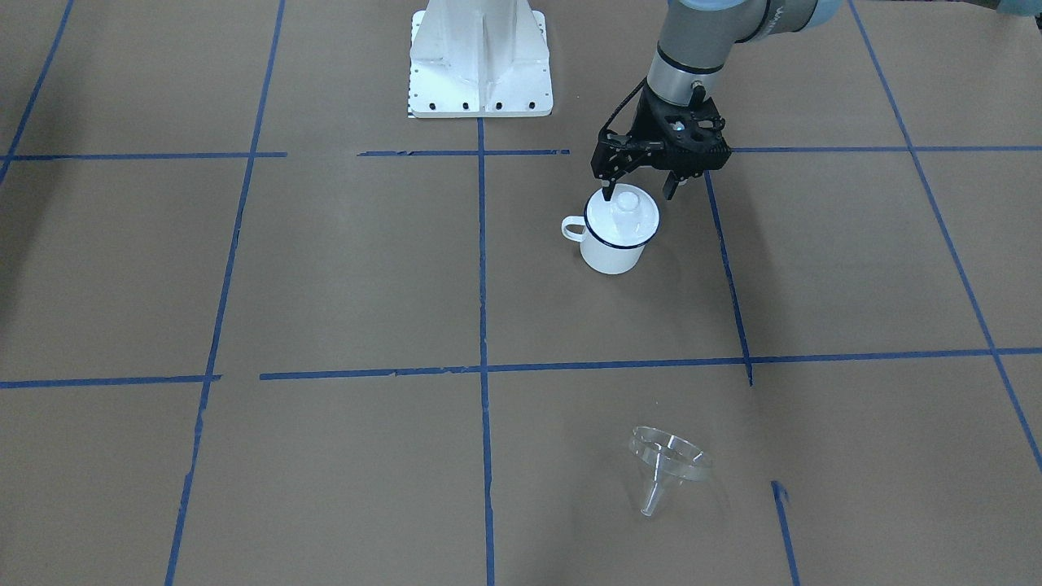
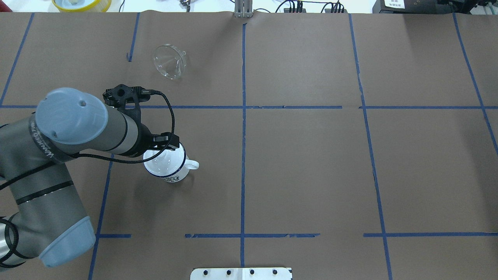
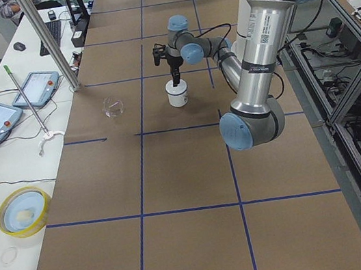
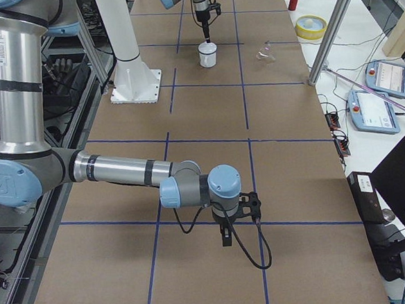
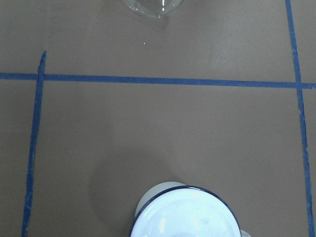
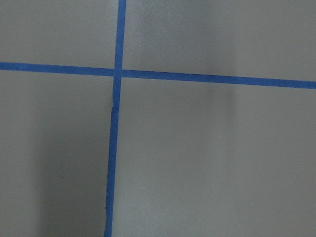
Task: Place funnel on cup
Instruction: 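Move the left gripper down onto the white lid atop the mug and grasp it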
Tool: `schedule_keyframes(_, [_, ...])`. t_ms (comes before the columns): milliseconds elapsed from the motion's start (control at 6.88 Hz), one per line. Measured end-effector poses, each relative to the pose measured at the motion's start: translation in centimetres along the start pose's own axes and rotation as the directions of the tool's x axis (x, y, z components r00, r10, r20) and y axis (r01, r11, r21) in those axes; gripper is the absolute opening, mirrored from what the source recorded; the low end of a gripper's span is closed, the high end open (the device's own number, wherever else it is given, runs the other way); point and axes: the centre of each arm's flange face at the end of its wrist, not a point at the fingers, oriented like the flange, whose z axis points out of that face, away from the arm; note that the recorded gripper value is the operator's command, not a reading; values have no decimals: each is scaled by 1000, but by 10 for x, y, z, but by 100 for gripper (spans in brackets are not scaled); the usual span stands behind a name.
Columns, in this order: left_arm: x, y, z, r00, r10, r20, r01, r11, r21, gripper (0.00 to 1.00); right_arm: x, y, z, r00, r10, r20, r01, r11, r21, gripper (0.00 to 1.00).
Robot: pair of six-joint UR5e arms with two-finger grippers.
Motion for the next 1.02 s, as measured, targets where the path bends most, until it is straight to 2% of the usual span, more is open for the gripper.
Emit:
schedule_keyframes(291, [7,6,8,1000,-11,10,11,1000,-3,75,0,0,0,1000,0,0,0,1000,0,100])
schedule_keyframes(436, [7,7,10,1000,-12,12,12,1000,-4,61,0,0,0,1000,0,0,0,1000,0,100])
schedule_keyframes(581, [7,7,10,1000,-12,14,12,1000,-5,33,0,0,0,1000,0,0,0,1000,0,100])
schedule_keyframes(726, [7,7,10,1000,-11,13,12,1000,-5,0,0,0,0,1000,0,0,0,1000,0,100])
schedule_keyframes(1017, [6,8,4,999,-14,33,14,1000,-8,0,0,0,0,1000,0,0,0,1000,0,100])
